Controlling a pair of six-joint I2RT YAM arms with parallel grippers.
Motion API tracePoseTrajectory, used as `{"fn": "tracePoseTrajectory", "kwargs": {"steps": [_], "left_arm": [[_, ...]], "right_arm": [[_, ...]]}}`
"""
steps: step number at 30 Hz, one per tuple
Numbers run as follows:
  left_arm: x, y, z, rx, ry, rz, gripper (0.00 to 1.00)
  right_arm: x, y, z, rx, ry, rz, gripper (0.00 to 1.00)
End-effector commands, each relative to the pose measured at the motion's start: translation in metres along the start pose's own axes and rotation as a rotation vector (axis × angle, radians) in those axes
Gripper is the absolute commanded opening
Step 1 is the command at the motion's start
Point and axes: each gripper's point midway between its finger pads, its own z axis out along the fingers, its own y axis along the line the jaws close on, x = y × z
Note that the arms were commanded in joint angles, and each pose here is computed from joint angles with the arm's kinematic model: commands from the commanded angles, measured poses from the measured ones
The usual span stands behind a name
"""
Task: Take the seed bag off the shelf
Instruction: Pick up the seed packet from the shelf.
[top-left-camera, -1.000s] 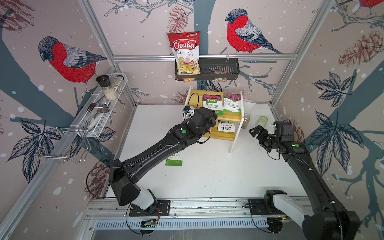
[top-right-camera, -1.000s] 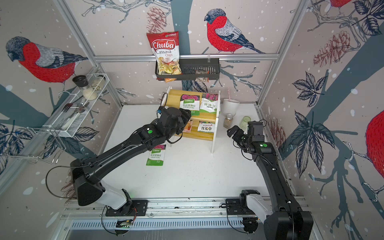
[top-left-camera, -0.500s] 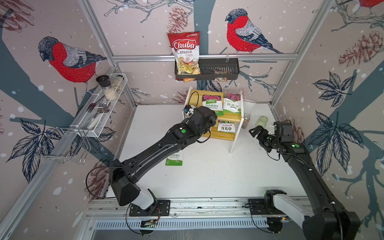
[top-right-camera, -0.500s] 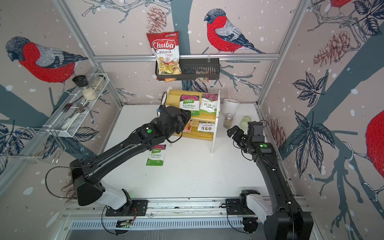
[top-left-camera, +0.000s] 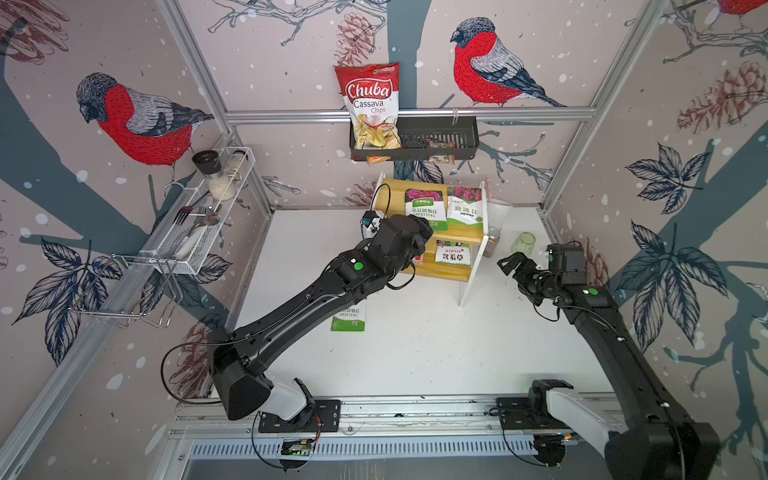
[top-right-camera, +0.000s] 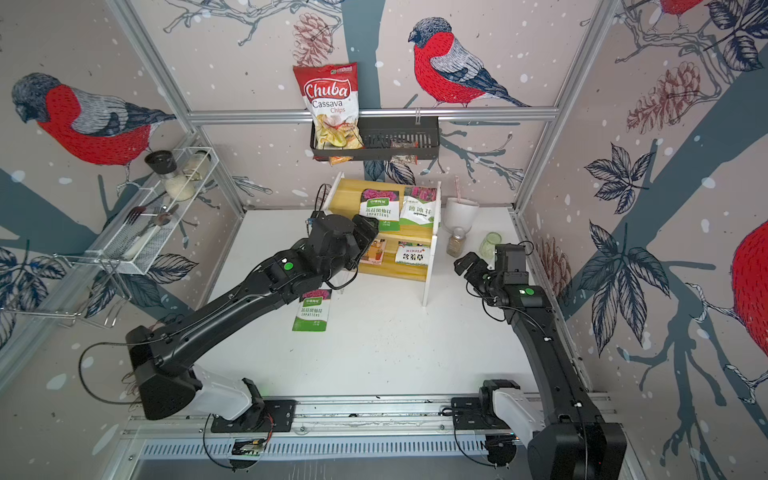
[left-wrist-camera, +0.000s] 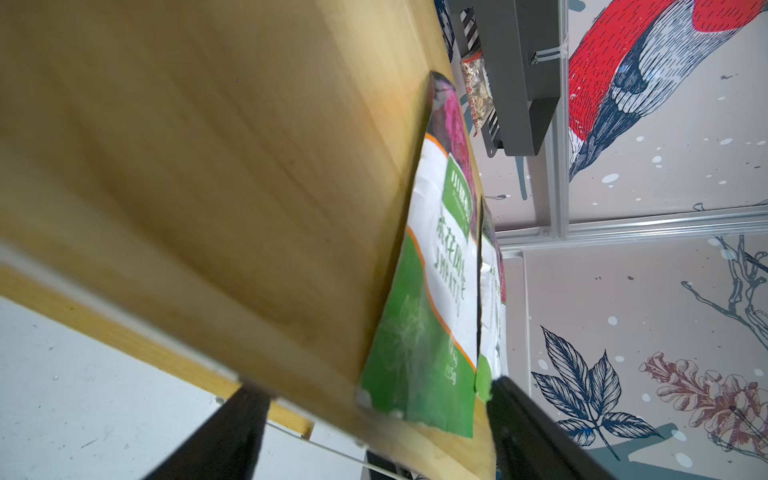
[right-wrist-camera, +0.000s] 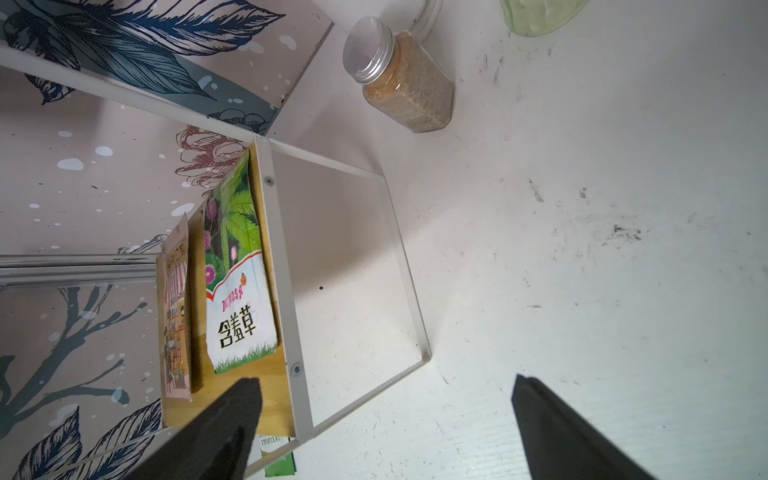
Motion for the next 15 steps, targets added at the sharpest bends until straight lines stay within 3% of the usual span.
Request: {"fn": "tracePoseTrajectory", "kwargs": {"steps": [1,15], "left_arm": [[-0.011,-0.015,-0.001,0.046,-0.056,0.000,0.95],[-0.013,0.007,0.030,-0.017,-0.087,-0.071,0.96]], "right_arm": [[-0.002,0.003,0.001,-0.016,-0.009,0.001,1.00],[0.001,0.001,0.001,-0.014,-0.007,0.004,1.00]]}}
